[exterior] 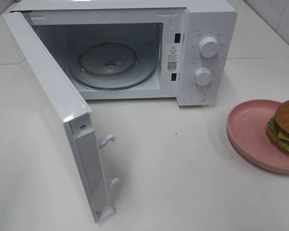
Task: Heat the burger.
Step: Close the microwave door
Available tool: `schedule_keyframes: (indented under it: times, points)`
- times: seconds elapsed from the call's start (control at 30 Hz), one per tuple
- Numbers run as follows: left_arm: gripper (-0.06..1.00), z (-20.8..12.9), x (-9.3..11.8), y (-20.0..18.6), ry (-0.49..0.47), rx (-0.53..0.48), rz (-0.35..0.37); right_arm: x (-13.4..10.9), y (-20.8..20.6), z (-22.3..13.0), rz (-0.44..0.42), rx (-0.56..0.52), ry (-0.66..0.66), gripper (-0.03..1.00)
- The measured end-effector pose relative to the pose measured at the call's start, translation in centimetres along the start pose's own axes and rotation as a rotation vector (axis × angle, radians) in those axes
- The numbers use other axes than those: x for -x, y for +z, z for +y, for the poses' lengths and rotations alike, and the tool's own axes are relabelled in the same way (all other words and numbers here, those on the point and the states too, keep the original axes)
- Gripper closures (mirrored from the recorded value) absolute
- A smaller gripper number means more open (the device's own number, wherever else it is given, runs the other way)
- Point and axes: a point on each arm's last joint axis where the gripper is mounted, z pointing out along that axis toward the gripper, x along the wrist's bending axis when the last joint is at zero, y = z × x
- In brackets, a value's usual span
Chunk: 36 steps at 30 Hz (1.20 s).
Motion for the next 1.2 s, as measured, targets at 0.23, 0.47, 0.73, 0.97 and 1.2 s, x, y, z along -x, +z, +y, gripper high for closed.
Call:
schedule_keyframes:
  times: [0.23,0.47,0.73,0.97,1.2]
  points:
    - [0.94,1.4,-0.8,6.0,-0.042,-0.136,-0.009,0.0,0.0,0.0,0.0,0.0,0.0,0.38]
    - [0.94,1.2,-1.5,12.3,-0.099,-0.263,-0.003,0.0,0.0,0.0,0.0,0.0,0.0,0.38]
    - [0.94,-1.0,-2.3,19.1,-0.132,-0.368,0.038,0.0,0.0,0.0,0.0,0.0,0.0,0.38]
    - [0.94,-1.2,-2.8,23.3,-0.151,-0.439,0.042,0.0,0.0,0.0,0.0,0.0,0.0,0.38]
    - [0.94,-1.1,-1.8,26.1,-0.13,-0.46,0.002,0.0,0.0,0.0,0.0,0.0,0.0,0.38]
